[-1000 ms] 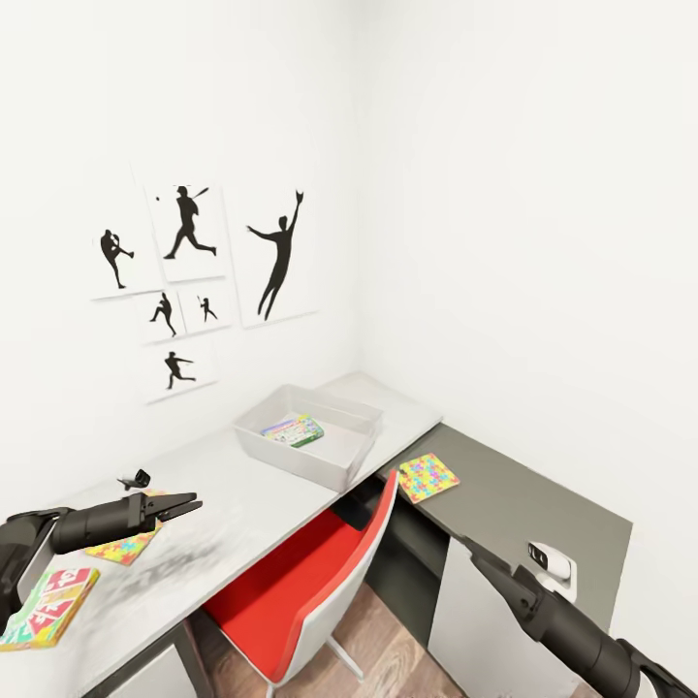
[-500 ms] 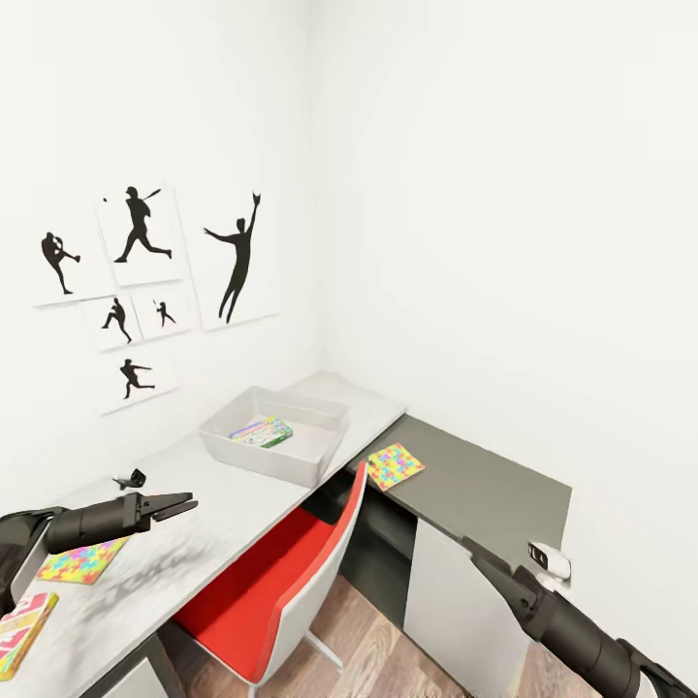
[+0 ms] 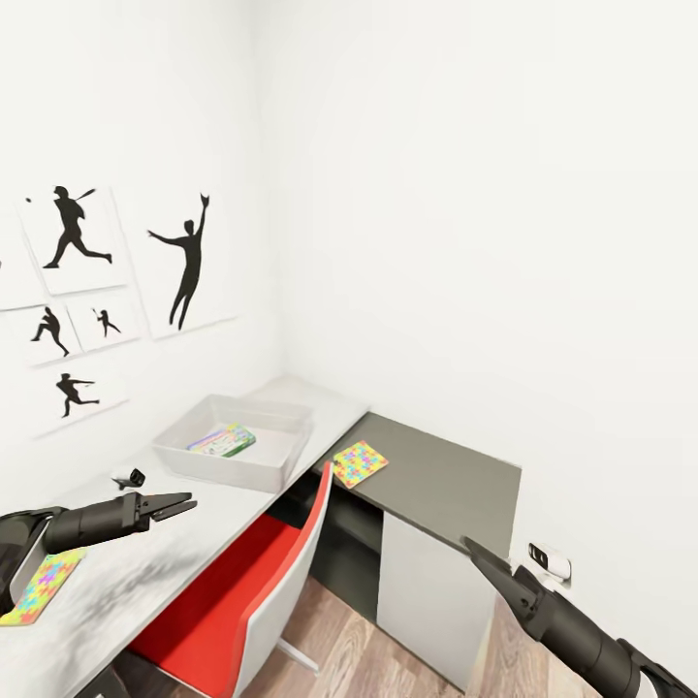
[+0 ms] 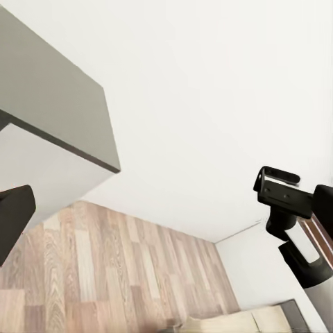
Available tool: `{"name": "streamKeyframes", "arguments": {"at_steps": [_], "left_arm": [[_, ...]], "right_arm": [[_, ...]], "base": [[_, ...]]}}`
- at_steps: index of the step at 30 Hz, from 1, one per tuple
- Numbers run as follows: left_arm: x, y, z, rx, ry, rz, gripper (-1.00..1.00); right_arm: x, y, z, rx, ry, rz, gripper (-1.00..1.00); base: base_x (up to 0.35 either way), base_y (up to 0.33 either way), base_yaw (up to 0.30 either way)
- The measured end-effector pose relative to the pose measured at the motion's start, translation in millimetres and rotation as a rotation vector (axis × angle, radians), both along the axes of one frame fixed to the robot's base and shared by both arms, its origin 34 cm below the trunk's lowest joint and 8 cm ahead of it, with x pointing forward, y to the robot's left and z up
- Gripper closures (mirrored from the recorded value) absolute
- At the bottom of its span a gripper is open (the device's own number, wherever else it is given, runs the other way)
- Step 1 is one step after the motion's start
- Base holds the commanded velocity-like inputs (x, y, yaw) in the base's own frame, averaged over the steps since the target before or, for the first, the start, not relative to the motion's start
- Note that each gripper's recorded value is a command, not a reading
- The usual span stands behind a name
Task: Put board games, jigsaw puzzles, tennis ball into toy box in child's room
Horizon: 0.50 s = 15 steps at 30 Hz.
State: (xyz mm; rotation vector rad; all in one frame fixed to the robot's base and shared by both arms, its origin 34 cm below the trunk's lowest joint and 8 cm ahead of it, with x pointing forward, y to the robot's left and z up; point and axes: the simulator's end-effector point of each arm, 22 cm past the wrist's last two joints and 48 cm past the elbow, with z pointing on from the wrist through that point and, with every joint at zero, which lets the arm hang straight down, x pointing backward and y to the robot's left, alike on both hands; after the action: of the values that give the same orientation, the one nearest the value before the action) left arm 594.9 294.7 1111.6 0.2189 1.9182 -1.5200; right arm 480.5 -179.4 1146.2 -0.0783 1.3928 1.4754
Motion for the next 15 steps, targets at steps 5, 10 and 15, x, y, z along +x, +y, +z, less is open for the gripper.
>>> {"name": "streamKeyframes", "arguments": {"at_steps": [5,10,15], "left_arm": [[-0.3,-1.0,0.7,-0.002,-0.001,-0.002,-1.0],[-0.7,-1.7,1.4,-0.005,0.003,-0.002,-1.0],[-0.7,-1.8,2.5,-0.006,0.004,-0.002,-1.0]], "right_arm": [[-0.2,0.1,0.7,0.0,-0.002,0.0,-1.0],[-0.3,-0.1,1.2,-0.001,-0.003,-0.001,-1.0],[-0.6,0.0,1.8,-0.001,-0.004,-0.001,-1.0]], "base": [[0.0,0.0,-0.277],[0.0,0.0,-0.277],[0.0,0.0,-0.277]]}}
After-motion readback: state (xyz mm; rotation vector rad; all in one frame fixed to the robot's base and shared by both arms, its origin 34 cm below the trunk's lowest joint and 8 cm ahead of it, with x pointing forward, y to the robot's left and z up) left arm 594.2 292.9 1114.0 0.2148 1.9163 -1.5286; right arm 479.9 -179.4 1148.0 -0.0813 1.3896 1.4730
